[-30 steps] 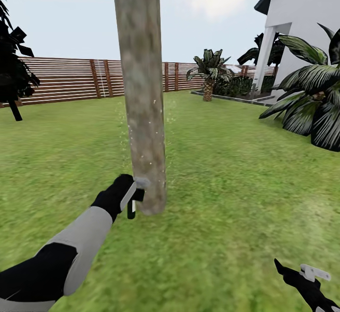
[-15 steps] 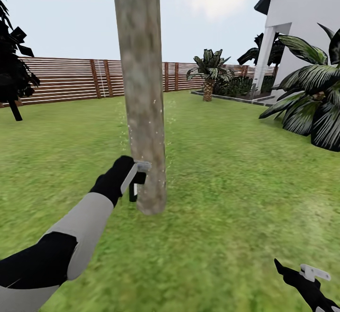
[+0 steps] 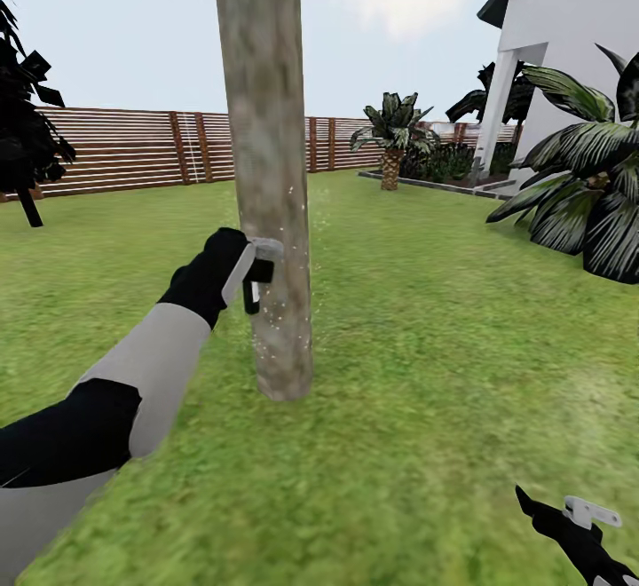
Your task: In the garden, pick up the pesticide atomizer on the floor and spray pesticide onto both trees until each tree trunk is fully covered.
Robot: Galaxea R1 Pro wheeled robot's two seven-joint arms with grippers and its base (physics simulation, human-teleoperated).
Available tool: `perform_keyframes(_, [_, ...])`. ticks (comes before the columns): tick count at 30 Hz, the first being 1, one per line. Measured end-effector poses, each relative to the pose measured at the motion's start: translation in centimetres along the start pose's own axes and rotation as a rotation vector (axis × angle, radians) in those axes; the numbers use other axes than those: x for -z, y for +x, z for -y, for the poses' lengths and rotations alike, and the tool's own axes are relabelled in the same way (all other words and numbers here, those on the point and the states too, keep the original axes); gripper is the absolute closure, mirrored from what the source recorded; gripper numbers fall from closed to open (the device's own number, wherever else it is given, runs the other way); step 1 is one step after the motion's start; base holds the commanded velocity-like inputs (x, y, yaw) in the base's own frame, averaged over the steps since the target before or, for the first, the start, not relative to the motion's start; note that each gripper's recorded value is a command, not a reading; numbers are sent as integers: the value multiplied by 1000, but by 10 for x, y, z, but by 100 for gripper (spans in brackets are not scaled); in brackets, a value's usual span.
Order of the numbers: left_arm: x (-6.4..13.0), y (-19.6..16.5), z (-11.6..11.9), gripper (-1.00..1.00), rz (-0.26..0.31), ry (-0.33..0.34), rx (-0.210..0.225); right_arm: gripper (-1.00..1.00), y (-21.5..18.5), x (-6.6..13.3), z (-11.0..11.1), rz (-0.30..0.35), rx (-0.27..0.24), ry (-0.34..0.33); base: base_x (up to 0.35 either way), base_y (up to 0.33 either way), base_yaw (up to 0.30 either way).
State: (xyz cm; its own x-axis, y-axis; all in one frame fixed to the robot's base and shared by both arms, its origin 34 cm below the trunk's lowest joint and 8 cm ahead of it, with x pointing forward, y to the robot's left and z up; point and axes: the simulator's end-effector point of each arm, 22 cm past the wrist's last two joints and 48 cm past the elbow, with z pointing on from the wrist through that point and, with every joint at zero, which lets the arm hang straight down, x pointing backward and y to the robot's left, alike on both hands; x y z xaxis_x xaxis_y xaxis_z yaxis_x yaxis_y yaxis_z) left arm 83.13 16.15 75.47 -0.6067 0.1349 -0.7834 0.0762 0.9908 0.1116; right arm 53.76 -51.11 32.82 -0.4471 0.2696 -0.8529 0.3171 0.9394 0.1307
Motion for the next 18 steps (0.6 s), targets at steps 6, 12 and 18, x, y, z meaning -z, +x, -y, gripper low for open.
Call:
perform_keyframes(6, [26, -50, -5, 100, 77, -6, 1, -100, 0, 0, 0, 0, 0, 0, 0, 0, 0])
perform_keyframes(12, [45, -81, -1, 100, 126, -3, -3, -100, 0, 0, 0, -1, 0, 0, 0, 0, 0])
perform_keyframes(18, [37, -72, -2, 100, 94, -5, -6, -100, 0, 0, 0, 0, 0, 0, 0, 0, 0])
